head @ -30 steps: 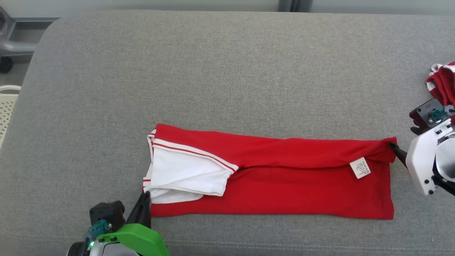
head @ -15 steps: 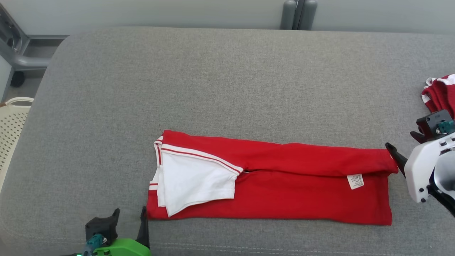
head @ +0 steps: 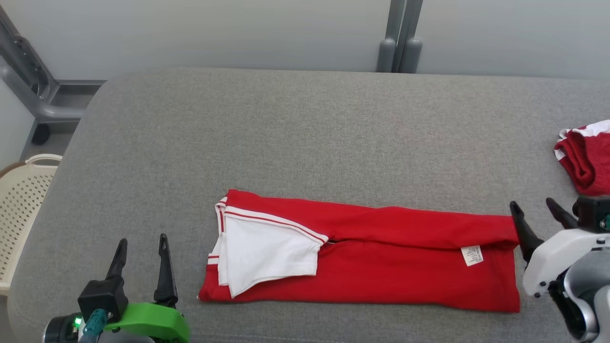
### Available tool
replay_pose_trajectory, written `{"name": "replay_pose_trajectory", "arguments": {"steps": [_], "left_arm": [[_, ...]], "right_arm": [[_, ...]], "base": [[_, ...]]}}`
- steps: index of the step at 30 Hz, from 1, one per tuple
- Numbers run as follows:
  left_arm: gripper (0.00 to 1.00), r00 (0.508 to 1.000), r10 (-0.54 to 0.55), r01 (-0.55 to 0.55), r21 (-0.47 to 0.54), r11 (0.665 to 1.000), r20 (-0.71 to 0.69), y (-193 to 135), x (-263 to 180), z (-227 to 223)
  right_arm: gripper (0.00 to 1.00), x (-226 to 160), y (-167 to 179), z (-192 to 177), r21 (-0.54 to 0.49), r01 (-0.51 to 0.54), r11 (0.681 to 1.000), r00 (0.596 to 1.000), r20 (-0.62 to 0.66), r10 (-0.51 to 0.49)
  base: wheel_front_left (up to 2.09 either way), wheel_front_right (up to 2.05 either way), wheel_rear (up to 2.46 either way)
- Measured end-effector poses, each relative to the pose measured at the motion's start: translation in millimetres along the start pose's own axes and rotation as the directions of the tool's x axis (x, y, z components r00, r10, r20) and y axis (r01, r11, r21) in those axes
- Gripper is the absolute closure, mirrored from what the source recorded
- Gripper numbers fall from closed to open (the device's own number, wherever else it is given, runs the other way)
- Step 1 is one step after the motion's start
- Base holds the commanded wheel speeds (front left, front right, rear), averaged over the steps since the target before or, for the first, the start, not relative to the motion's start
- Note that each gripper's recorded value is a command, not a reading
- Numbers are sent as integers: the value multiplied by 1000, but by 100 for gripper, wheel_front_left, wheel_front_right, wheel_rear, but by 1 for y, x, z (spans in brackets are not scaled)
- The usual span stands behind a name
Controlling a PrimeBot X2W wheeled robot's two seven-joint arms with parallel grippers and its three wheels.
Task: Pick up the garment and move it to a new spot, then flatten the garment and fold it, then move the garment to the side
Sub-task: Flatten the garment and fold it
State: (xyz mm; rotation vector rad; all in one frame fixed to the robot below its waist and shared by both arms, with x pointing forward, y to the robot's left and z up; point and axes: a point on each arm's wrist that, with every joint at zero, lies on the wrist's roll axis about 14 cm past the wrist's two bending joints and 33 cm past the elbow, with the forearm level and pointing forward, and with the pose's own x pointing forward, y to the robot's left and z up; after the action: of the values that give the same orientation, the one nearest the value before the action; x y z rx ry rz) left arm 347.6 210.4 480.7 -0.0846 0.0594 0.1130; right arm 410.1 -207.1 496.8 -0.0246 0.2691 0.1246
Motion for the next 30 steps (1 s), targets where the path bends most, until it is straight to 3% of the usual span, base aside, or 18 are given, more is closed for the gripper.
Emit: {"name": "replay_pose_trajectory", "arguments": {"steps": [5, 17, 30], "left_arm": [[0, 997, -43, 45, -30, 999, 58, -10, -1, 13], [0, 994, -79, 83, -63, 995, 70, -12, 0, 13], [0, 996, -58, 64, -105, 992, 61, -2, 10, 11]], "right_arm": [[0, -12, 11, 6, 96, 17, 995, 994, 108, -27], [0, -29, 29, 13, 190, 7, 982, 958, 279, -61], [0, -36, 47, -20, 198, -19, 980, 970, 240, -30]], "base": [[0, 0, 0], [0, 0, 0], [0, 0, 0]]}}
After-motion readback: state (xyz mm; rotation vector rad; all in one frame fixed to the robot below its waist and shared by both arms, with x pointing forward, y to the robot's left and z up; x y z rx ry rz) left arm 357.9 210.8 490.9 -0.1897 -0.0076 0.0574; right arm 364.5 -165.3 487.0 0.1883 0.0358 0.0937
